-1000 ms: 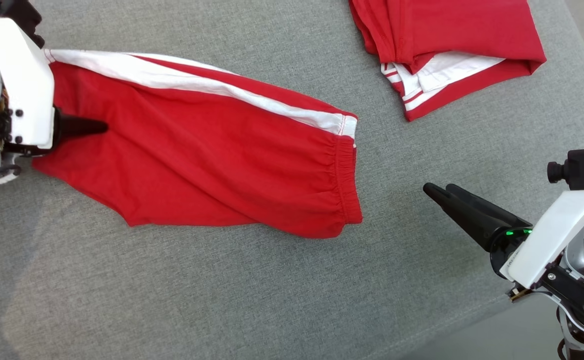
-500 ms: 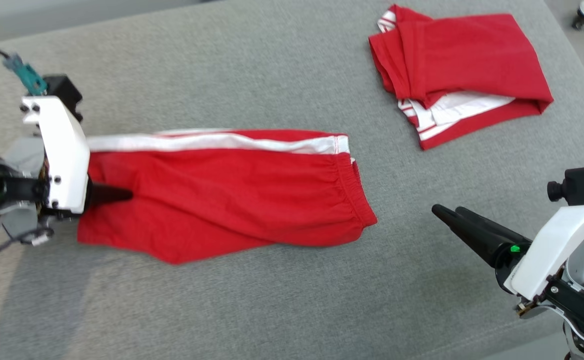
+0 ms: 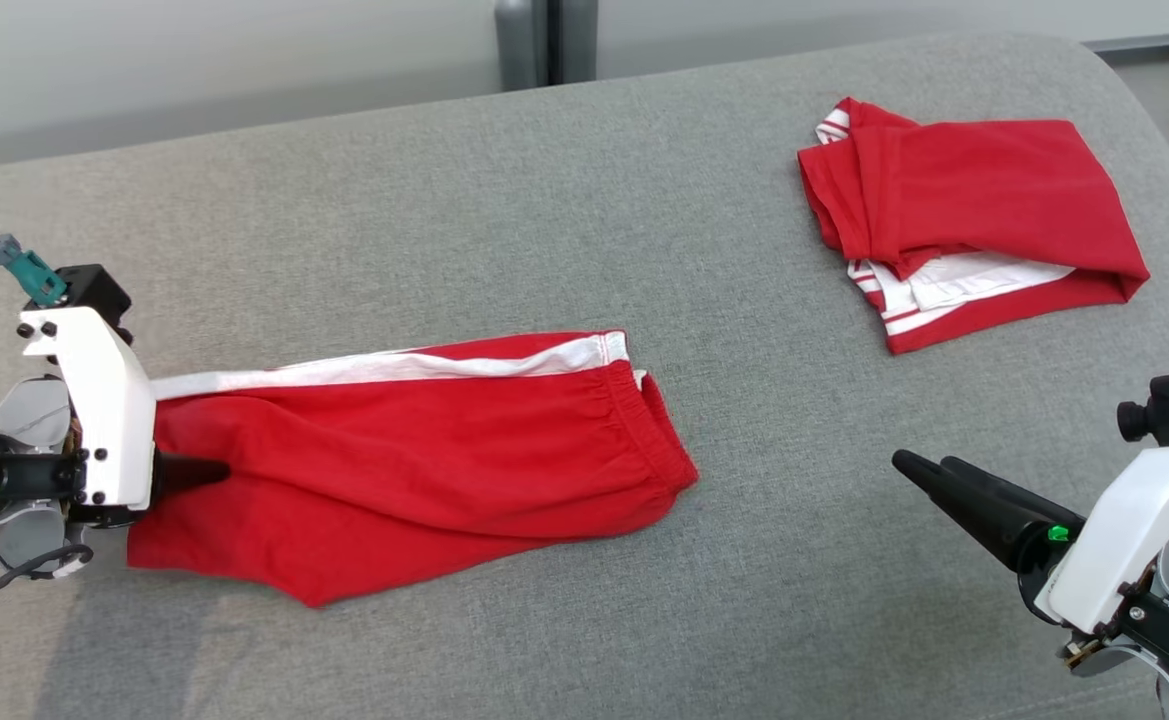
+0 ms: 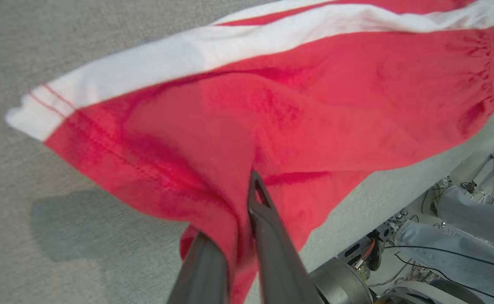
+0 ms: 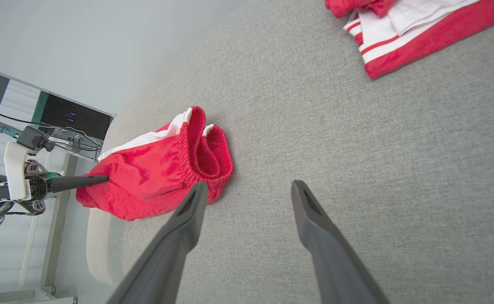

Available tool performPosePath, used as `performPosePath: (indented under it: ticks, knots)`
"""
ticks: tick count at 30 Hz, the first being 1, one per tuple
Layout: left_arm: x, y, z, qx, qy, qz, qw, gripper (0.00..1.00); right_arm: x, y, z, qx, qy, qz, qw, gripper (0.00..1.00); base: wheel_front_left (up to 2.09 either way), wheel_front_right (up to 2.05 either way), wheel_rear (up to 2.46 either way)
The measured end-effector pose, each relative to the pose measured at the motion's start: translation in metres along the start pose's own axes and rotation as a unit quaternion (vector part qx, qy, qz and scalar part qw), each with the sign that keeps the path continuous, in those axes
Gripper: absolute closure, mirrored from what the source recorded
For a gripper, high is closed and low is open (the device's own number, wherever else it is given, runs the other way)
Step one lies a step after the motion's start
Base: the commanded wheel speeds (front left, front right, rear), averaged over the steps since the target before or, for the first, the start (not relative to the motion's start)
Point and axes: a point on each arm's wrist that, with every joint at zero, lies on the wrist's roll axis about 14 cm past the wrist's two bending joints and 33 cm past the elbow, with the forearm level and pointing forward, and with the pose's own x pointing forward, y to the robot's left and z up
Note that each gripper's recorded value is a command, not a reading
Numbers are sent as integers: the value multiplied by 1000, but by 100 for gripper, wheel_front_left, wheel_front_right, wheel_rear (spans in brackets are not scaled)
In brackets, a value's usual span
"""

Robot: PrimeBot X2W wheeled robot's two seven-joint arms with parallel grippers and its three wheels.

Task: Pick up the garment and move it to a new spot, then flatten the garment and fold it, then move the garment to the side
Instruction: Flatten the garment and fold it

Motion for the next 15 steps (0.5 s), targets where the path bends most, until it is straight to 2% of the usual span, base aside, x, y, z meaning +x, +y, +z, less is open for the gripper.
performPosePath:
  ticks: [1, 5, 10, 15]
  knots:
    - [-3, 3, 1, -3, -8, 5, 1000, 0, 0, 1, -1, -1, 1, 1, 1000, 0, 0, 0, 0]
    - [-5, 3, -4, -6, -23, 16, 1000, 0, -3, 8, -2, -6, 2, 8, 1000, 0, 0, 0, 0]
    - [-24, -5, 2, 11, -78, 16, 997, 0, -8, 15, -9, -8, 6, 18, 1000, 0, 0, 0, 0]
    - [-60, 0, 12, 44, -160, 53, 985, 0, -17, 32, 4, -38, -21, 35, 998, 0, 0, 0, 0]
